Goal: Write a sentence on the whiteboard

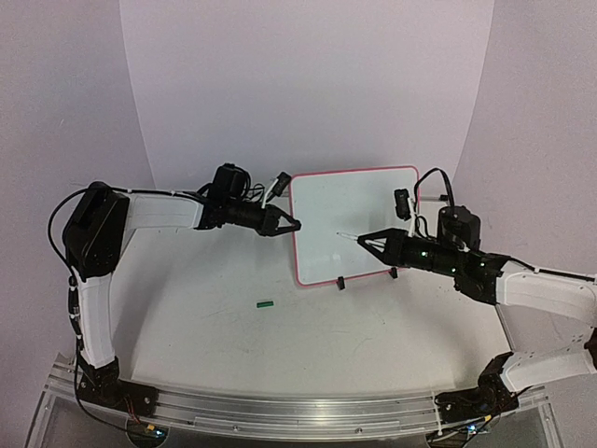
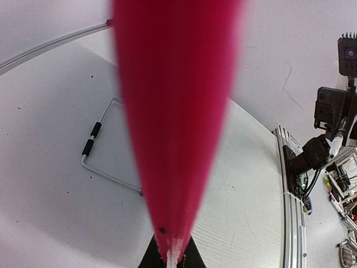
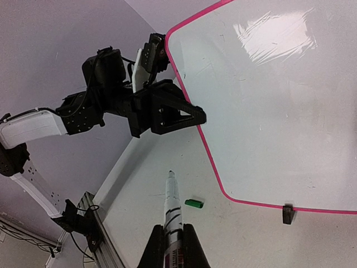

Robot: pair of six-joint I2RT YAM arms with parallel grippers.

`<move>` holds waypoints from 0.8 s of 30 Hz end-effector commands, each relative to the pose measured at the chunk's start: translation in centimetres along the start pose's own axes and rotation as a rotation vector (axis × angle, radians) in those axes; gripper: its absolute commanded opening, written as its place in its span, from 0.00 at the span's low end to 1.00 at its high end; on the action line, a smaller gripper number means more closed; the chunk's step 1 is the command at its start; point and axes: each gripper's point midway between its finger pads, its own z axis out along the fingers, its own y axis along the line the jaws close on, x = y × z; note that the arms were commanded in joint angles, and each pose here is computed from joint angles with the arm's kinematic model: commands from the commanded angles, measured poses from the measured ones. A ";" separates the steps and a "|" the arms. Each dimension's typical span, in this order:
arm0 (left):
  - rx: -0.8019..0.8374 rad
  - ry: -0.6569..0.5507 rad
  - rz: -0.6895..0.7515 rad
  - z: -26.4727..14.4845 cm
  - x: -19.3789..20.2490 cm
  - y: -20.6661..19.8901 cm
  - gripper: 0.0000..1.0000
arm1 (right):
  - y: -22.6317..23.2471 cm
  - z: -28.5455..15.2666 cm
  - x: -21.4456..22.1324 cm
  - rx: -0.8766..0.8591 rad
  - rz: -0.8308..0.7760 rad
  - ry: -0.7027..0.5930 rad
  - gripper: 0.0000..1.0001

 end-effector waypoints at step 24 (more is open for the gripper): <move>0.016 0.149 -0.043 2.3 5.1 -0.2 0.00 | 2.2 4.6 -4.4 -0.020 -0.112 -0.091 0.00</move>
